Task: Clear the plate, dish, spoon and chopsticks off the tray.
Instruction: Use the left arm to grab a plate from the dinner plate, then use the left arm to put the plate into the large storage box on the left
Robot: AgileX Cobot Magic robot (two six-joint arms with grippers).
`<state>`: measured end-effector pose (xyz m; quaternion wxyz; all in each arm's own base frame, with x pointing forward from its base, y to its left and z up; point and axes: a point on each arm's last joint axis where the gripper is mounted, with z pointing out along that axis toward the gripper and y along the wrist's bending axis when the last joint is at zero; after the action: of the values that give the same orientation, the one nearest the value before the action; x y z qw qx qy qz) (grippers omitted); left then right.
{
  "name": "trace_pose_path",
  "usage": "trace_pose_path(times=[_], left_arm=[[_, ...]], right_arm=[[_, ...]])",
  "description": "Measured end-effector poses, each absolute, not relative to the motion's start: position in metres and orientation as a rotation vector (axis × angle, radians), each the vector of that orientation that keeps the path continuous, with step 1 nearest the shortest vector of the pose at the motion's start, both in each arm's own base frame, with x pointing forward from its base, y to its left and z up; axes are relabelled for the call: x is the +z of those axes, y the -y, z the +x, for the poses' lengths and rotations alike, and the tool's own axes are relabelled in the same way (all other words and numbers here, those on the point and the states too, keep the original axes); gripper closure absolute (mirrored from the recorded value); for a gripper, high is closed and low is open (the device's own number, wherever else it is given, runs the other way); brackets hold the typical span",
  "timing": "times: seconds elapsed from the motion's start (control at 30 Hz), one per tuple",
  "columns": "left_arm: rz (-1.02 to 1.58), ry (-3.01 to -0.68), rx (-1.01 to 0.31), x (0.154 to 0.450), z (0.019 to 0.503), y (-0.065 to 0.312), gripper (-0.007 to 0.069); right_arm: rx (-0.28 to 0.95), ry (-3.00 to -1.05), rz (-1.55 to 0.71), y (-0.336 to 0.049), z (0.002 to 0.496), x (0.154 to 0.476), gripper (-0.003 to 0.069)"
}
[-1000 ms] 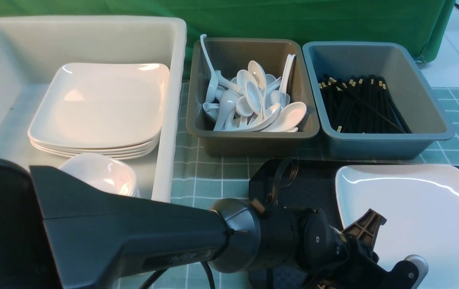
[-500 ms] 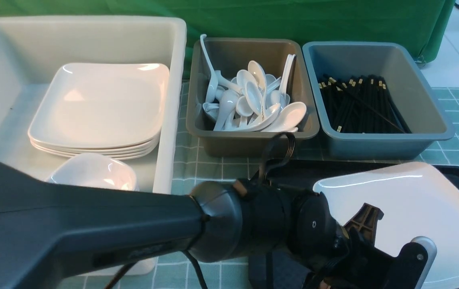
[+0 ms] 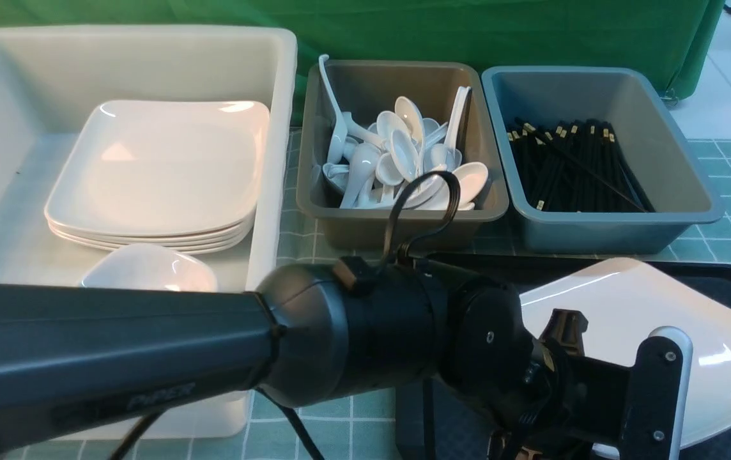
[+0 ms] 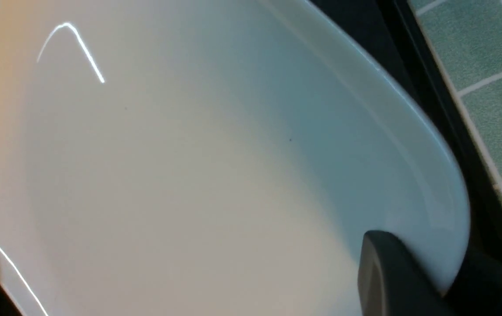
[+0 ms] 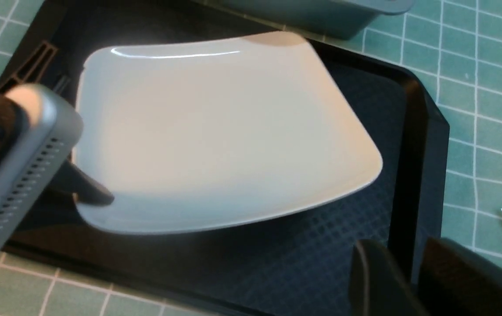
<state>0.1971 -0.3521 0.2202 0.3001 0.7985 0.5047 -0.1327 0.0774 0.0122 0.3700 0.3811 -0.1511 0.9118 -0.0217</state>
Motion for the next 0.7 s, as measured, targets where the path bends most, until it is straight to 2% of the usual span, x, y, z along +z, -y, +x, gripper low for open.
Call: trace_pose_path(times=[0.2,0.43,0.7], left_arm=[[2.059,-1.362,-0.397,0.253,0.188,0.342,0.0592],[1.942,-1.338,-0.431,0.305,0.174,0.322,0.0605],[1.892,-1.340,-0.453,0.329,0.166,0.309,0.0599]], right_arm=[[-0.043,-2.280,-0.383,-0.014,0.080,0.373,0.0463],[-0.027,-2.219,-0.380,-0.016,0.084,0.377,0.0463],[-0.023,-2.209,-0.377,-0.016,0.084,0.378,0.0463]])
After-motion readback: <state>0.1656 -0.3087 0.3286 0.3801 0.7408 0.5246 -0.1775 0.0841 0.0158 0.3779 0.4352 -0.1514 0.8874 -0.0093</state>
